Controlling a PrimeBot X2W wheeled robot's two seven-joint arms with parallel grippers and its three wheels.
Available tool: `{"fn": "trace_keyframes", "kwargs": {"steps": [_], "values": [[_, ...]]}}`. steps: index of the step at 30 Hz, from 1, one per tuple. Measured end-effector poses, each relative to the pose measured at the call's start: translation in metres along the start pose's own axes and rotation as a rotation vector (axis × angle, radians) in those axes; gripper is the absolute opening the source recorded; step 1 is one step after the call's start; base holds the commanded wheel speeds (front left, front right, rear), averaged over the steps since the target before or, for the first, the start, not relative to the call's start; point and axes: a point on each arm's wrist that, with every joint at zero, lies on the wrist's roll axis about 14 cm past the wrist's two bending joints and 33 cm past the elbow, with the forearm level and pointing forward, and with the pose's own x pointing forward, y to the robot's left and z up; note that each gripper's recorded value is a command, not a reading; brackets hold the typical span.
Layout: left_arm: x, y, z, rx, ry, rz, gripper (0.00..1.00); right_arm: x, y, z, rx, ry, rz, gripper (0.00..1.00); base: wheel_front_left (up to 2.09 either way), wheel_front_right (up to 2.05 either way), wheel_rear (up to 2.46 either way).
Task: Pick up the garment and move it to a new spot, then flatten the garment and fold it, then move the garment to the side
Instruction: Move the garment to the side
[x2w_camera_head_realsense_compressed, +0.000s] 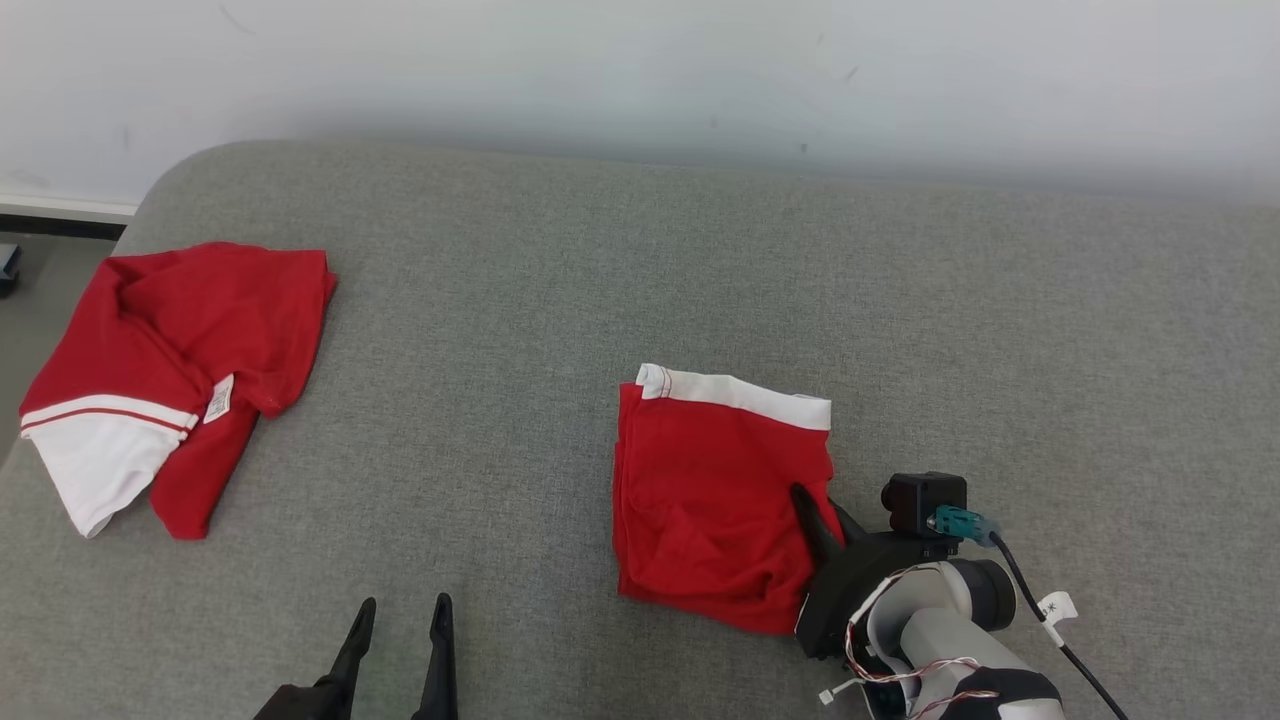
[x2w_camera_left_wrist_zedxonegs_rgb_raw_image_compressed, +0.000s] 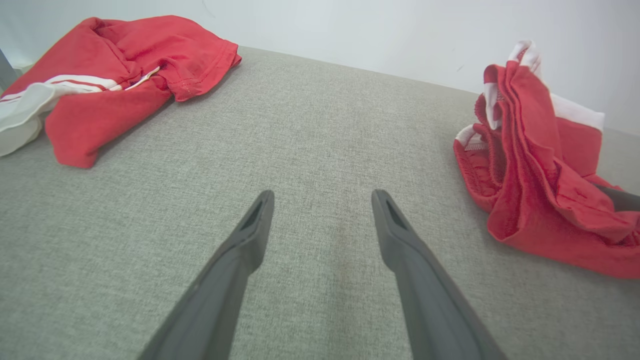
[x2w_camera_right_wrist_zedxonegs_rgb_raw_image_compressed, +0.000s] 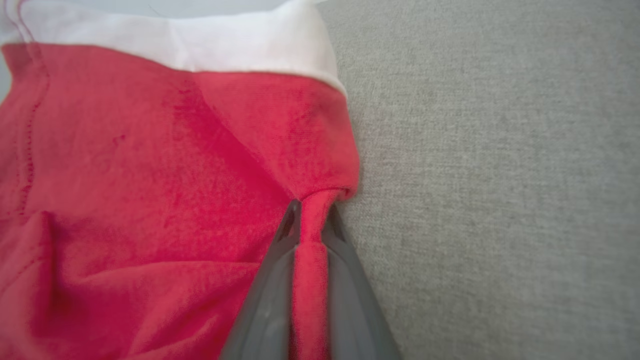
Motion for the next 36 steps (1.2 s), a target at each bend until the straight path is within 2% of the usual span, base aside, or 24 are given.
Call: {"fn": "trace_keyframes", "kwargs": {"steps": [6, 11, 14, 21, 36], "values": [[0.000, 0.000, 0.002, -0.009, -0.006, 0.001, 1.00, -0.001, -0.003, 0.012, -0.016, -0.037, -0.008, 0.00, 0.00, 0.00, 0.00], [-0.003, -0.005, 0.001, -0.019, -0.008, -0.014, 1.00, -0.005, -0.007, 0.064, -0.079, -0.190, 0.000, 0.00, 0.00, 0.00, 0.00], [-0.002, -0.014, 0.006, -0.020, -0.022, -0.044, 1.00, -0.018, -0.012, 0.080, -0.113, -0.256, -0.014, 0.00, 0.00, 0.00, 0.00], [-0.003, -0.039, 0.010, -0.028, -0.039, -0.126, 1.00, -0.057, -0.028, 0.080, -0.124, -0.323, -0.085, 0.00, 0.00, 0.00, 0.00], [0.017, -0.143, 0.021, -0.030, -0.053, -0.429, 1.00, -0.160, -0.116, 0.055, -0.060, -0.378, -0.404, 0.00, 0.00, 0.00, 0.00]]}}
